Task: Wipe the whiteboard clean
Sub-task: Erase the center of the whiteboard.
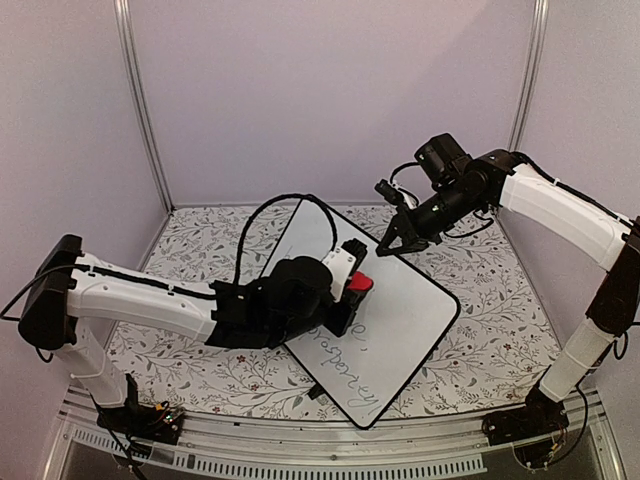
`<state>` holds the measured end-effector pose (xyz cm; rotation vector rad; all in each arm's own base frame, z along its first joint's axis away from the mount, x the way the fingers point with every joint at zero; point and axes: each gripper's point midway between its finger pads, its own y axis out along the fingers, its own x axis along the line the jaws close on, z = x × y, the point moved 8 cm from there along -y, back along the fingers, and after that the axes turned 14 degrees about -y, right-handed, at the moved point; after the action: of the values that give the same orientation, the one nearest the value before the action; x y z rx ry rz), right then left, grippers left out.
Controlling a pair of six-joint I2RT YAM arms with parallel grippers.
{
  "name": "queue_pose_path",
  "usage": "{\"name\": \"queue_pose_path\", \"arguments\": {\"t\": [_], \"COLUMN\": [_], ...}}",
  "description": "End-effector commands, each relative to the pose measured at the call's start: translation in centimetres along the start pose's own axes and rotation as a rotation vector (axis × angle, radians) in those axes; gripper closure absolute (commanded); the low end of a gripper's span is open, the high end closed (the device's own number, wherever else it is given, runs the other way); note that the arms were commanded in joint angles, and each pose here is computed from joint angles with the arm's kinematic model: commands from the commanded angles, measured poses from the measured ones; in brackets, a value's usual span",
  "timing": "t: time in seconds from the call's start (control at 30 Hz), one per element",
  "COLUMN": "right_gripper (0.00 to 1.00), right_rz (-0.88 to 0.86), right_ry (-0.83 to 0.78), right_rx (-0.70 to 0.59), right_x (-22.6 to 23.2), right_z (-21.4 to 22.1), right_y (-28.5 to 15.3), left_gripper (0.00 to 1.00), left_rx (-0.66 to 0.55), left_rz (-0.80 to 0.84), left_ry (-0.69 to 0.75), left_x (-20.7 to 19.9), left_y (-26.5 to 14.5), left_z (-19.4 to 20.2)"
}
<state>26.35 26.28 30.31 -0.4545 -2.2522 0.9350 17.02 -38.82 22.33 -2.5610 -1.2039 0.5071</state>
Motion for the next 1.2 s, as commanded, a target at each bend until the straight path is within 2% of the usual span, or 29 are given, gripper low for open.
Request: {"name": "queue_pose_path", "arguments": {"t": [0.0,0.37,0.77,1.07,1.17], "right_gripper": [1.00,1.00,1.00,1.00,1.00], "right_rz": [-0.048,-0.046,-0.050,-0.056,-0.056], "right_ry": [-0.059,-0.057,-0.056,-0.054,-0.053], "right_rx": [-0.069,-0.065,-0.060,-0.060,-0.060], "right_x": [1.3,1.2,1.1,1.2,1.2], "right_z": [-1.1,-1.2,-1.2,-1.2,-1.2], "right_y": [-1.0,-0.8,-0.6,-0.7,-0.7], "left_gripper": [1.00,1.00,1.00,1.00,1.00], "left_rx": [0.024,0.057,0.049,-0.031,-0.052], "left_rz": [-0.068,-0.010,0.102,-0.044,-0.039], "left_ry": [-0.003,-0.005,0.054,0.012,0.001], "left_x": [2.0,1.9,-1.5,0.1,0.8], "left_y": [0.3,-0.5,-1.1,0.0,0.2], "left_z": [1.1,2.2,3.0,0.2,-1.0]}}
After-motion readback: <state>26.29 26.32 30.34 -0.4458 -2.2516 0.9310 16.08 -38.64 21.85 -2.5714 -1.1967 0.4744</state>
